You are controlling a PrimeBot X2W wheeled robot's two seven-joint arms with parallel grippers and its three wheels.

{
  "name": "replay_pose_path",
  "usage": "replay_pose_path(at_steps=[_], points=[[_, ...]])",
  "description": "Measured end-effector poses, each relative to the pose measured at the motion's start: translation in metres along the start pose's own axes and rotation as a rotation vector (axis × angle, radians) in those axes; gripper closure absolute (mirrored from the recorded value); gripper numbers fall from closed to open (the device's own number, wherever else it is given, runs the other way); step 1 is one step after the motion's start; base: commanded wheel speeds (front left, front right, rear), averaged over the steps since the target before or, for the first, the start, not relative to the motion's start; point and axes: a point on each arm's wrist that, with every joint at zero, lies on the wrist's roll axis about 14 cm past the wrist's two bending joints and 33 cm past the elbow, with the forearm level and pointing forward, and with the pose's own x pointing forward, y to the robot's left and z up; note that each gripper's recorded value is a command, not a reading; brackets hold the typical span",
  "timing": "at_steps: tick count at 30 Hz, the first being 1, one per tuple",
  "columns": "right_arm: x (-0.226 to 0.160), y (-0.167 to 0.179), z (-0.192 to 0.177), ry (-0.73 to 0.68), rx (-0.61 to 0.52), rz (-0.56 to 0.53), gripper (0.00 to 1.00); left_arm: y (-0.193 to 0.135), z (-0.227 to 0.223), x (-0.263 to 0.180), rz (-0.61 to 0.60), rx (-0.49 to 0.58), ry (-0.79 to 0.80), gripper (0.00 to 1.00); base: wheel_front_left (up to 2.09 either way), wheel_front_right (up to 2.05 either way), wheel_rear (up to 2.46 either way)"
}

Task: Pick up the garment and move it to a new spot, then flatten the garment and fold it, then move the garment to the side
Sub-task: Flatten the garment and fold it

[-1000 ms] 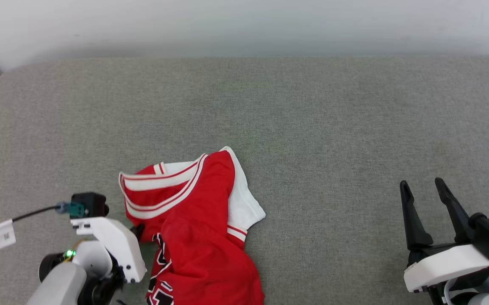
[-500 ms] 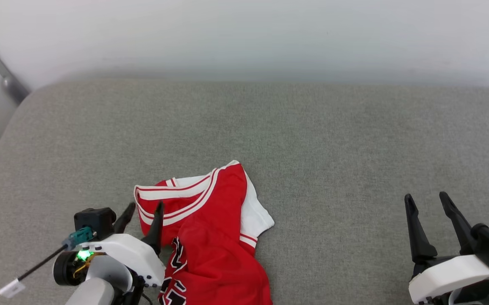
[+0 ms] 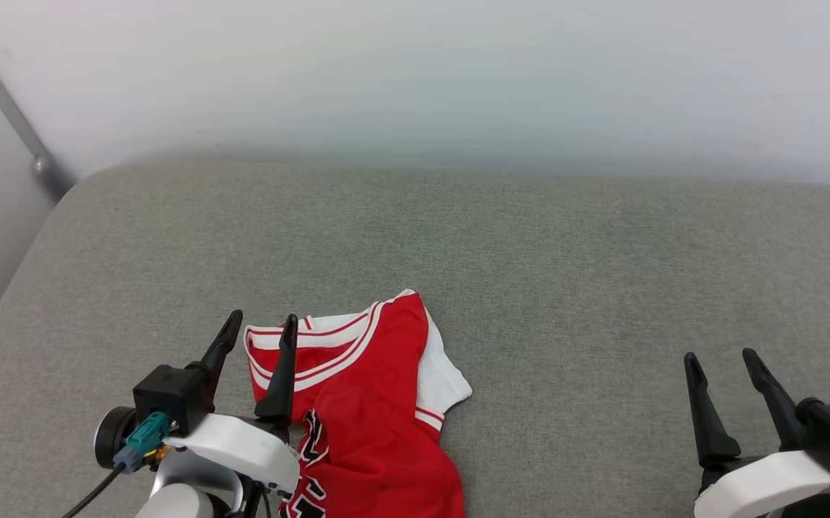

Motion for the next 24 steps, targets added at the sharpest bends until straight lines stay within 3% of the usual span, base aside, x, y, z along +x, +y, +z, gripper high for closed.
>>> replay_pose_path(at_steps=[6,10,18,24], points=[[0.015,0.0,-0.017,0.086,0.039,0.004,0.0,-0.001,0.009,-0.005,0.007,0.01,-0.028,0.0,0.0,0.0,0.0],[0.039,0.022,-0.039,0.209,0.065,0.07,0.0,0.003,0.013,-0.008,0.023,0.014,-0.037,0.0,0.0,0.0,0.0],[0.077,0.095,-0.084,0.55,0.049,0.3,0.0,0.017,0.018,-0.01,0.067,0.011,-0.059,0.0,0.0,0.0,0.0],[0.083,0.141,-0.112,0.797,0.012,0.447,0.0,0.027,0.018,-0.007,0.094,0.025,-0.066,0.0,0.0,0.0,0.0]])
